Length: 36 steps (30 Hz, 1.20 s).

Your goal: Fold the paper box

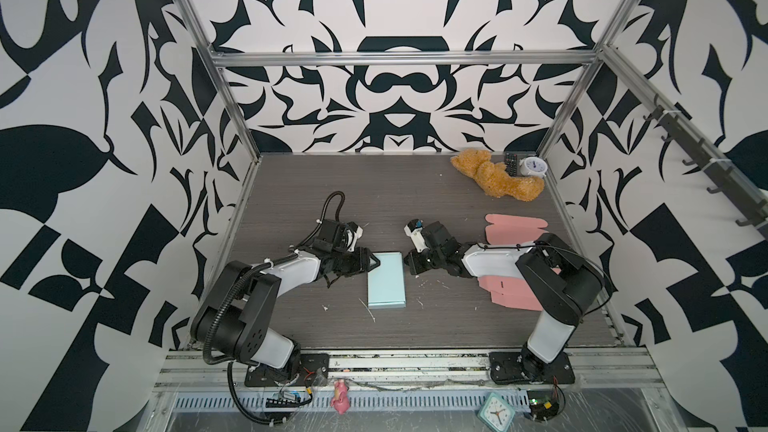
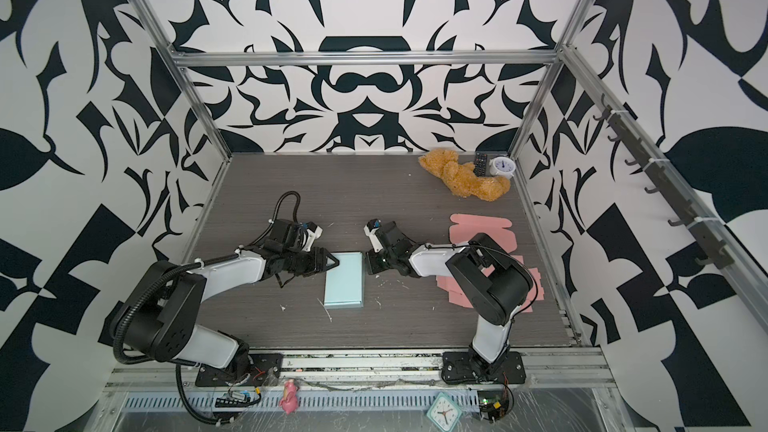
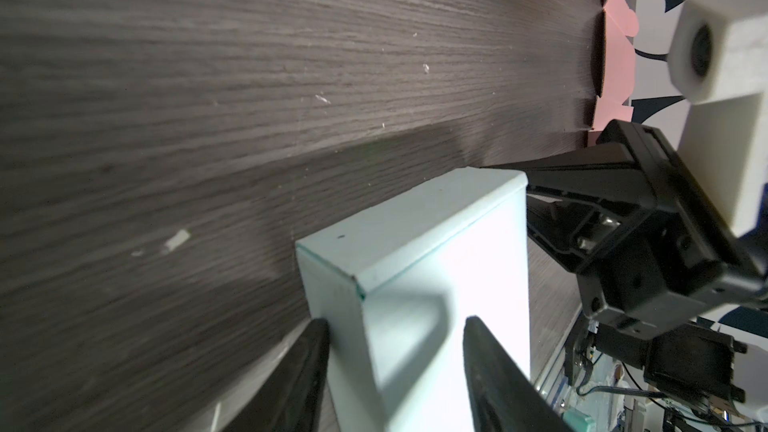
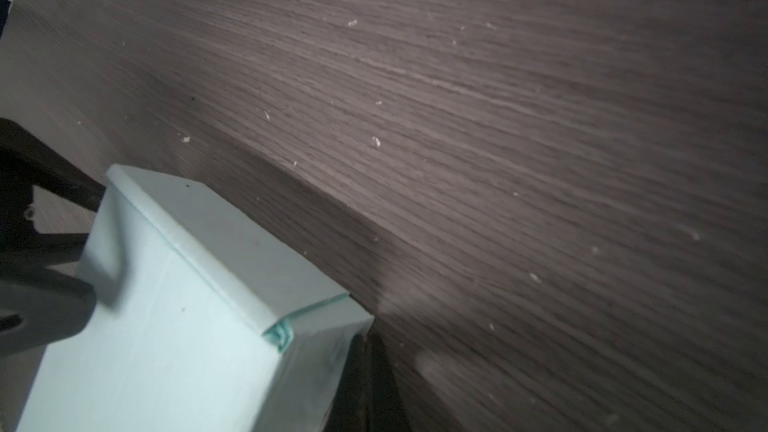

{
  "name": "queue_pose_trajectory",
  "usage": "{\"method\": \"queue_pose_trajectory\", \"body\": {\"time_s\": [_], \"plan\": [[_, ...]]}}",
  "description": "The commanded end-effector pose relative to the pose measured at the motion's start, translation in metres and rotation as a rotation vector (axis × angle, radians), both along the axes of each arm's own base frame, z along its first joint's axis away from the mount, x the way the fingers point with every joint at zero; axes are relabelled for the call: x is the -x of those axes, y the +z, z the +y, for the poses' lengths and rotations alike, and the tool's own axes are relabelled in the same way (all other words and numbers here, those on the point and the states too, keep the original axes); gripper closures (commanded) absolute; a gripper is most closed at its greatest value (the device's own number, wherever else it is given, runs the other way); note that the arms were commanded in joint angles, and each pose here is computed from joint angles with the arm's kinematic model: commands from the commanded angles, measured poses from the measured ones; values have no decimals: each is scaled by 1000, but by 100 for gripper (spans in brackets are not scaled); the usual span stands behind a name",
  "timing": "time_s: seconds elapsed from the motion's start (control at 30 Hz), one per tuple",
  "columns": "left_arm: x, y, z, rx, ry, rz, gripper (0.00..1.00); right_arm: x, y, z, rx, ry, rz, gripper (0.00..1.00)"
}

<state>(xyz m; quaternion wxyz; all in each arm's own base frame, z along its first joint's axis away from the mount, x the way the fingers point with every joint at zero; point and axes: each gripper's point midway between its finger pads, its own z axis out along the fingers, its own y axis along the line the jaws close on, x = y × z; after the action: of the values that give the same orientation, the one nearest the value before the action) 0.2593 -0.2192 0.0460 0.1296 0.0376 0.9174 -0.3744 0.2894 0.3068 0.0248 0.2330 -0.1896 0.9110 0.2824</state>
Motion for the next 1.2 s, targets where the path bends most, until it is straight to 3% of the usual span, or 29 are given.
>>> {"method": "queue_pose_trajectory", "body": {"time_s": [0.0,0.6,0.93,1.17], "plan": [[-4,6,-12,40,-27,-14,46,7,13,20,-54,48,-3,100],[-6,6,-33,40,-67,-20,47,22,35,42,-115,91,-27,100],[-11,-6,-14,-16,-28,-18,50,30,18,-9,-57,-20,-21,95],[-8,1,-9,-29,-18,-30,42,38,18,-36,10,-52,-37,86]]}}
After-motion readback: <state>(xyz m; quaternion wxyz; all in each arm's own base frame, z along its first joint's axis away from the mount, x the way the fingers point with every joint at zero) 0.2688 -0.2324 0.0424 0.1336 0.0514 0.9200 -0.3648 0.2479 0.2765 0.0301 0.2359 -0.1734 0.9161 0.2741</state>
